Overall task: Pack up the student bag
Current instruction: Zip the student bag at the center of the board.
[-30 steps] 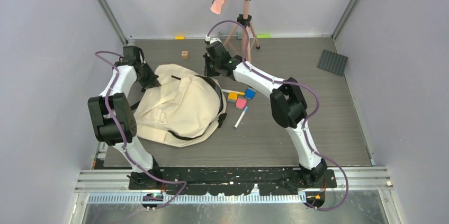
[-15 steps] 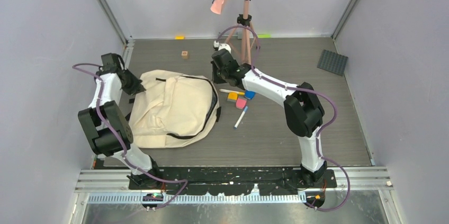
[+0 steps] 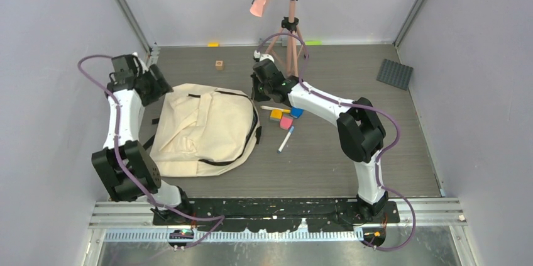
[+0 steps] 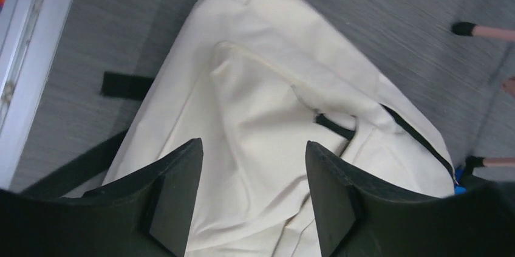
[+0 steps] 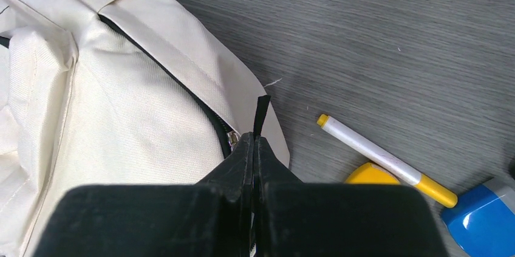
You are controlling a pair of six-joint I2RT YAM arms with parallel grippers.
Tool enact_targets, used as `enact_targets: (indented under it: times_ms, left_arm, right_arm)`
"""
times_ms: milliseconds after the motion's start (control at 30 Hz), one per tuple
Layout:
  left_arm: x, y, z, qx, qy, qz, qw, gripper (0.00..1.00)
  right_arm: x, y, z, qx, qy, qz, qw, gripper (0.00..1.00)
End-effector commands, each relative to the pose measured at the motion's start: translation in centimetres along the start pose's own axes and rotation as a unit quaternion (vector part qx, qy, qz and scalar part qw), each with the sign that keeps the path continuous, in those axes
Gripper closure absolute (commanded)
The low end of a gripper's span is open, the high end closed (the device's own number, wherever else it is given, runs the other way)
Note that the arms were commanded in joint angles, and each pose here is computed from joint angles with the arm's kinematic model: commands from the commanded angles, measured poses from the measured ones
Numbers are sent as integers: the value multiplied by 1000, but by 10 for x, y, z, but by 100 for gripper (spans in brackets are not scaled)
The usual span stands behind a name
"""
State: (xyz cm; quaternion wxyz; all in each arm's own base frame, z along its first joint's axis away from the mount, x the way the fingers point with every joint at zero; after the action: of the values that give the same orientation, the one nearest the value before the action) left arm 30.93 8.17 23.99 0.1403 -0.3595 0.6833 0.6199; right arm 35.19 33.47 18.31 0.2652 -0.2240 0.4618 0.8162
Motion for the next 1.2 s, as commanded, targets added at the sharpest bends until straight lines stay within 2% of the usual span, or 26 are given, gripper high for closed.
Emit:
enact_targets:
  times_ms: [0,67,233,333,400,567,767,1167]
  left_arm:
    - [-32,16,-54,94,-189,-70,975,34]
    - [-31,9,-83,170,-251,-69,951,33]
    - [-24,-20,-129,304,-337,-48,890,33]
    - [-16,-38,-151,349,-375,-38,858,33]
    - [-11,-51,-160,361,-389,-24,847,33]
    - [-4,-76,-170,385,-402,-10,831,31]
    - [6,-102,-175,387,-417,5,823,26]
    - [25,-117,-182,376,-440,23,815,23]
  right_arm:
    - [-26,30,19,-40,4,-31,999,99]
    - [-25,30,18,-39,4,-30,999,99]
    - [-27,30,19,-39,1,-31,999,99]
    - [-29,31,20,-37,1,-30,999,99]
    - [-29,31,21,-36,1,-29,999,99]
    - [-29,32,19,-29,-1,-26,999,99]
    - [-27,29,18,-23,-4,-19,1000,99]
    - [-28,22,18,-19,-10,-10,1000,99]
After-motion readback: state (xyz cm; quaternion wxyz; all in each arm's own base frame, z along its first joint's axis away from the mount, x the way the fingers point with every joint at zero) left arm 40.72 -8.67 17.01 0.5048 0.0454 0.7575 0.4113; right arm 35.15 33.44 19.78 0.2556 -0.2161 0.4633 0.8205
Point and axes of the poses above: each gripper's point midway between its finger pads, its own y axis back along the fingers, its own z axis along the line the jaws close on, x = y × z, the point moved 9 cm from there along y, back along the fingers, and after that the axes turned 15 degrees about -y, right-handed, at the moved point
